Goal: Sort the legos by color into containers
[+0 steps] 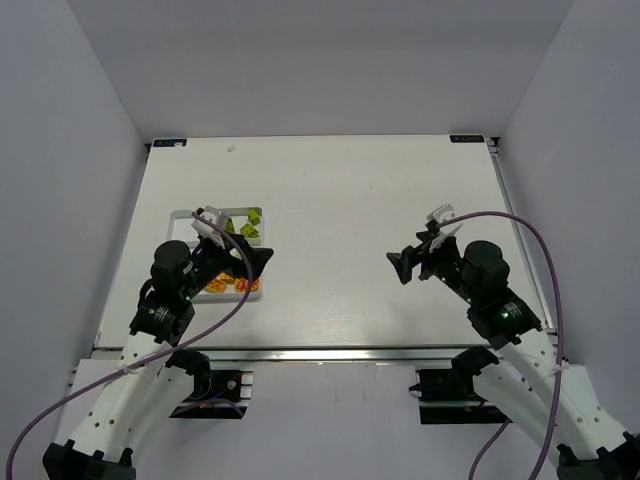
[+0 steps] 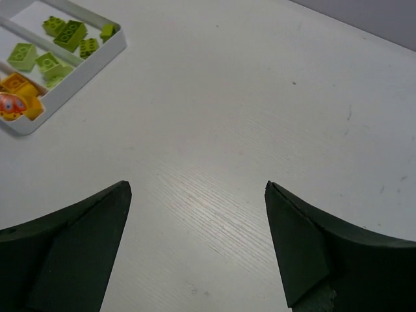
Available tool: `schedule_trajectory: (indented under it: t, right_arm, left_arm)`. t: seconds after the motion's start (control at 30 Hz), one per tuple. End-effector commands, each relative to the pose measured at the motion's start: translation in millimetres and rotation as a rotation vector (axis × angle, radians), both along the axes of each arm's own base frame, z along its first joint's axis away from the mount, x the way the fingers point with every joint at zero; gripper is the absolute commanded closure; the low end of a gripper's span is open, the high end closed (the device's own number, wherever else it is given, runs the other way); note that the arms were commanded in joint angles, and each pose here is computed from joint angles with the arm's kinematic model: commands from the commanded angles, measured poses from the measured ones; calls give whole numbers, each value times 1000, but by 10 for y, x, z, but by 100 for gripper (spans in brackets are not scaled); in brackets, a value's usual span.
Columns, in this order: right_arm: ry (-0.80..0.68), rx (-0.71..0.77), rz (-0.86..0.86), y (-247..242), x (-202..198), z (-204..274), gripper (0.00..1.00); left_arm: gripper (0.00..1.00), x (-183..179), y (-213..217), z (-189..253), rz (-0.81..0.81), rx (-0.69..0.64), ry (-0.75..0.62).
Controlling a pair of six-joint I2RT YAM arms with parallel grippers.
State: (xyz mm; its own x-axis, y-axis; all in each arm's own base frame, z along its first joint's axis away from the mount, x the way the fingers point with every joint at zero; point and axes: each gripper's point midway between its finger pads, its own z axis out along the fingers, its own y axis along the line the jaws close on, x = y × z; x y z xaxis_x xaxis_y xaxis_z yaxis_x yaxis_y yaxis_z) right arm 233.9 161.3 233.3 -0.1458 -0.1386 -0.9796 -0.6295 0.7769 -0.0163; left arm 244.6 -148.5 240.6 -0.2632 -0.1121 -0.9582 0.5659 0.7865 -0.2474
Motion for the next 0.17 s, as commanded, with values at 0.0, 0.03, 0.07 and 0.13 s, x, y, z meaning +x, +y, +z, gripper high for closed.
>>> schedule_trajectory:
  t: [0.0, 0.03, 0.07, 0.13]
  right_arm:
    - [-36, 35, -118, -151, 155, 49, 11]
    - [-37, 27, -146, -189, 186, 28, 12]
    - [-33, 20, -159, -210, 203, 12, 12]
    - [-14, 1, -172, -224, 234, -35, 11]
  left_arm:
    - [2, -60, -56, 230, -39, -15, -60]
    - [2, -59, -55, 230, -39, -14, -61]
    - [2, -55, -57, 222, -39, -13, -58]
    - [2, -54, -57, 225, -39, -12, -60]
